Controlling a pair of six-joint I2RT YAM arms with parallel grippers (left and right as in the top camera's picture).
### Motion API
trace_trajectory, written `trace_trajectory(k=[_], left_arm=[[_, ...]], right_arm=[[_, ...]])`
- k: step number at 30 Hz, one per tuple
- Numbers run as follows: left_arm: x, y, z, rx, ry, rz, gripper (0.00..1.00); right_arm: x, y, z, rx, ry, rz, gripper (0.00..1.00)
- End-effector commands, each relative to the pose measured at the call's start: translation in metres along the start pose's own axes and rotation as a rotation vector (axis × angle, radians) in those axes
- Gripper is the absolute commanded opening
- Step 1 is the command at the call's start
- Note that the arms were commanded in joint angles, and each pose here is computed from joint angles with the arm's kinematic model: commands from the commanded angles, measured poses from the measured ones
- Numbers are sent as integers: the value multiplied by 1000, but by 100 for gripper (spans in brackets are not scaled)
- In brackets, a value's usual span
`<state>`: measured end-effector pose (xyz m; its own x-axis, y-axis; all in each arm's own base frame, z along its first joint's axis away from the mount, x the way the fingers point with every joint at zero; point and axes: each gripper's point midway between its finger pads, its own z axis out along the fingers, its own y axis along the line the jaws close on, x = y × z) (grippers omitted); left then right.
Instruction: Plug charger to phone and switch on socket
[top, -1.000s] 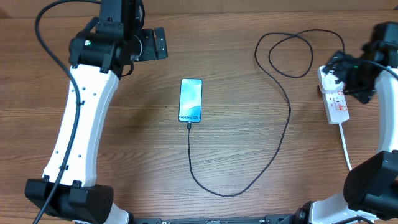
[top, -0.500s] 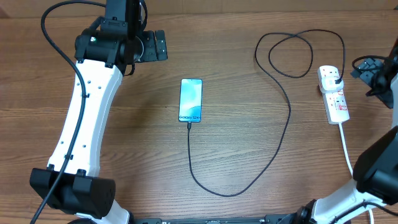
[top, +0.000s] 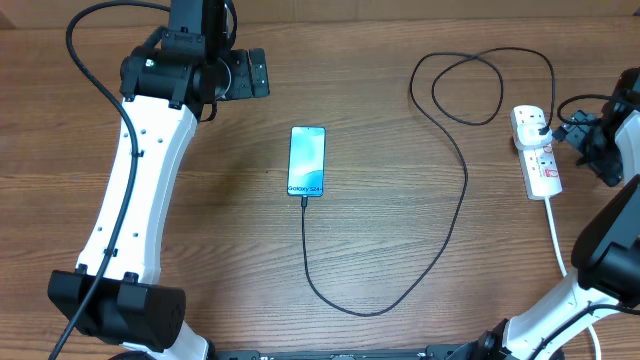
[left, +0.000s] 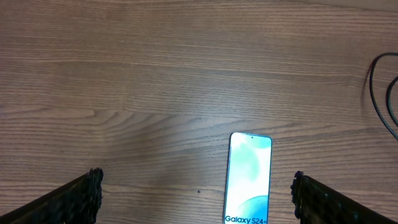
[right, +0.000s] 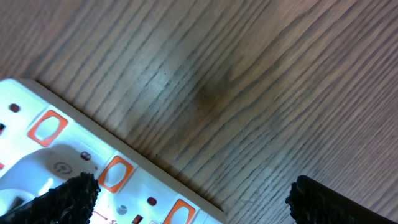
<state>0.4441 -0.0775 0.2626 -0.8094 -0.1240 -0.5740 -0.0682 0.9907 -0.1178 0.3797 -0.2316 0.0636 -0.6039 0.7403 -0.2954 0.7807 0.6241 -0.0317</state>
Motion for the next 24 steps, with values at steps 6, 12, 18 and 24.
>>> trace_trajectory(k=[6, 12, 18, 24], left_arm=[[-1, 5, 0, -18, -3, -14, 100], [-1, 5, 0, -18, -3, -14, 100], [-1, 5, 0, -18, -3, -14, 100], [-1, 5, 0, -18, -3, -14, 100]], right_arm=[[1, -6, 8, 1, 14, 38, 100], [11, -3, 18, -26, 46, 37, 100], [20, 5, 28, -76, 65, 12, 100], [18, 6, 28, -78, 55, 21, 100]])
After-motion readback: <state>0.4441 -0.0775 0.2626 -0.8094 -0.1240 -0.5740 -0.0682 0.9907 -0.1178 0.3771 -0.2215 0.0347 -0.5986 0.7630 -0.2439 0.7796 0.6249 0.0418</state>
